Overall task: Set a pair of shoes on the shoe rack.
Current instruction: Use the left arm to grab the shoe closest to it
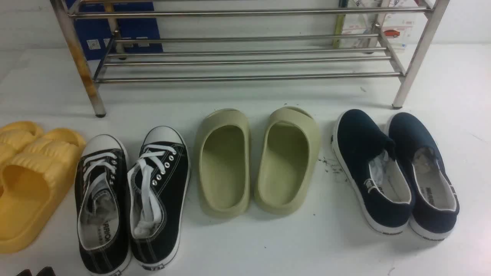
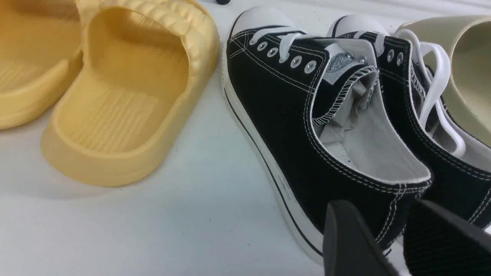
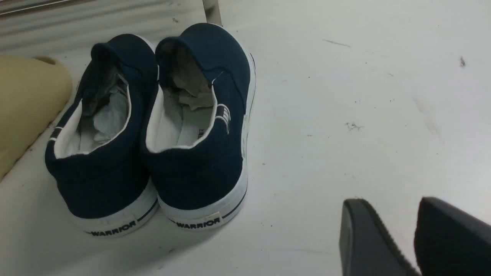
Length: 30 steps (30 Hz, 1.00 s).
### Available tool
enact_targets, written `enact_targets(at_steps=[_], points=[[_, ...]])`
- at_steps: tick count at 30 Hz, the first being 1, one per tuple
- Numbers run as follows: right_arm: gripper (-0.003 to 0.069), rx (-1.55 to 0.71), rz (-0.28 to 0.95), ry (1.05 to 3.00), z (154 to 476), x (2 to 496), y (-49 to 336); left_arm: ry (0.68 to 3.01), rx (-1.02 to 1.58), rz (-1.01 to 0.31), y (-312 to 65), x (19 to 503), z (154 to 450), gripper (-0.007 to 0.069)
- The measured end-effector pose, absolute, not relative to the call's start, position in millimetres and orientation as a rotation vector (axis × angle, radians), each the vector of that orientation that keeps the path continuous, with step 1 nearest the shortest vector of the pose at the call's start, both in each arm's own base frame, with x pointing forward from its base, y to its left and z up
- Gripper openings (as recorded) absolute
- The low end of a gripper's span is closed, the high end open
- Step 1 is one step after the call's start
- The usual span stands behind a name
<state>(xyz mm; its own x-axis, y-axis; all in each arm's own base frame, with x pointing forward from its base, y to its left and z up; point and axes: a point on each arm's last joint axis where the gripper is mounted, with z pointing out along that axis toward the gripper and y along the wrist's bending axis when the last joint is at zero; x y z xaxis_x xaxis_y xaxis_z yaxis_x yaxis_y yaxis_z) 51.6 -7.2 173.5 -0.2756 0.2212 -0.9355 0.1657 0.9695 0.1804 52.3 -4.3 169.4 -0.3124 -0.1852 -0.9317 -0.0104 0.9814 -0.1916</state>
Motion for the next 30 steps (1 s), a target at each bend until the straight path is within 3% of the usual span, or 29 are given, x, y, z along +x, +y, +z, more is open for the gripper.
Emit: enact_targets(at_steps=[17,20,23,26,27,28,30], points=[[0.0236,0.282,0.055,1.859,174,52,-7,1.883,-0.138,-0.169,-4,52,169,0.0239],[0.0236,0.282,0.055,1.859,174,52,-7,1.875,-0.177,-0.216,-5,52,170,0.0239],[0.0236,0.282,0.055,1.859,174,52,-7,1.834,-0.306,-0.370,-9,53,173,0.0239],[0.0236,0.282,0.055,1.859,174,52,-7,1.713,-0.640,-0.752,-15,54,180,0.0239],[0.0236,0.282,0.055,1.859,174,52,-7,1.708,-0.652,-0.769,-15,54,180,0.0239],[0.0236,0.282,0.055,1.859,174,52,-7,1.642,-0.820,-0.960,-18,54,183,0.0239],[0.0236,0.282,0.055,1.859,174,52,-7,1.551,-1.004,-1.178,-21,54,186,0.0239]])
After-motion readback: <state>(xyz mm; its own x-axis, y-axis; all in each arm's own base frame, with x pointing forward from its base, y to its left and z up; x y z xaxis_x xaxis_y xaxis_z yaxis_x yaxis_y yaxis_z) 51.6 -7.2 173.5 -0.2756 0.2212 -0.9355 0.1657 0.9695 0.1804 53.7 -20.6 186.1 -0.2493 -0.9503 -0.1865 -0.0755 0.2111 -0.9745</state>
